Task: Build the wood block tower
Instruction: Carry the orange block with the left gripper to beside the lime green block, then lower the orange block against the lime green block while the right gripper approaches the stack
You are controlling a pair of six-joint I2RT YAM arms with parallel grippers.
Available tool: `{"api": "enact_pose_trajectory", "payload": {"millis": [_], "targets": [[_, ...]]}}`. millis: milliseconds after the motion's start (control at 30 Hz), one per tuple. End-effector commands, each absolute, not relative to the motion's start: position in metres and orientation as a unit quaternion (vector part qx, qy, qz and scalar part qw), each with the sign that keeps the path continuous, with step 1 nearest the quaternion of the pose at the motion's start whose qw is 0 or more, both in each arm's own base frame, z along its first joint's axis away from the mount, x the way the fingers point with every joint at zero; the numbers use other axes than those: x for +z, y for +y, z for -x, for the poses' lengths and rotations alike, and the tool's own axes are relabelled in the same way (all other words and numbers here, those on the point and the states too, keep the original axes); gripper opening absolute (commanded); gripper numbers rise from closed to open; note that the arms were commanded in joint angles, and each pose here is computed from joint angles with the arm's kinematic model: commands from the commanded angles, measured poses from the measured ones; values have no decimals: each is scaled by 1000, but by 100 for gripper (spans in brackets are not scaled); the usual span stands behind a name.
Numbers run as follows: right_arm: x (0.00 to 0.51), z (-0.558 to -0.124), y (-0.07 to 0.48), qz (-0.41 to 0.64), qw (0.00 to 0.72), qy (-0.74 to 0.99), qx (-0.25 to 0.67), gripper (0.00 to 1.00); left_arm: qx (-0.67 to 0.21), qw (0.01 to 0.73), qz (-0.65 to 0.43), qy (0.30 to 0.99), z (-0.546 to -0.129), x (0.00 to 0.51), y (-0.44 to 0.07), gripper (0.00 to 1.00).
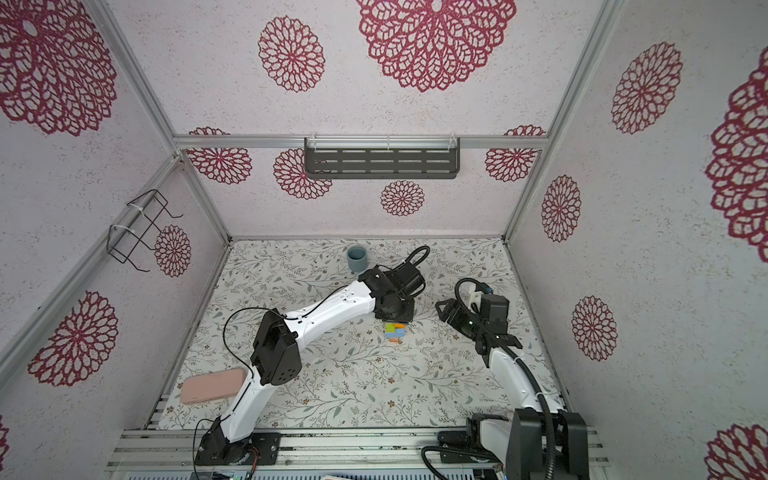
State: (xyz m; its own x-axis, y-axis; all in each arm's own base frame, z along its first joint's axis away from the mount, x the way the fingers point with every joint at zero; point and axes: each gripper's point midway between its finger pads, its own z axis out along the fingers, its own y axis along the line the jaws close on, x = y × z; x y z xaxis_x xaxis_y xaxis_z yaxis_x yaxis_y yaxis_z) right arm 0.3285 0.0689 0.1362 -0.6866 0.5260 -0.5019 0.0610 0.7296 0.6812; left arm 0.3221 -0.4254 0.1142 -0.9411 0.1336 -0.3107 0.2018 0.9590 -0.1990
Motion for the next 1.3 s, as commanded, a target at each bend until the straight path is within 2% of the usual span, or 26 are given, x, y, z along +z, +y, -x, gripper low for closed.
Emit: {"api": "enact_pose_trajectory", "payload": {"millis": [0, 833, 1267], "targets": [[148, -329, 69, -165, 374, 848, 336, 78, -105, 152, -73, 980, -326, 109, -424, 25], [147, -329, 70, -164, 373, 848, 339, 78, -96, 149, -71, 982, -330, 98, -422, 25], [146, -328, 71, -163, 372, 848, 339, 78, -95, 148, -68, 982, -332, 96, -420, 28]]}}
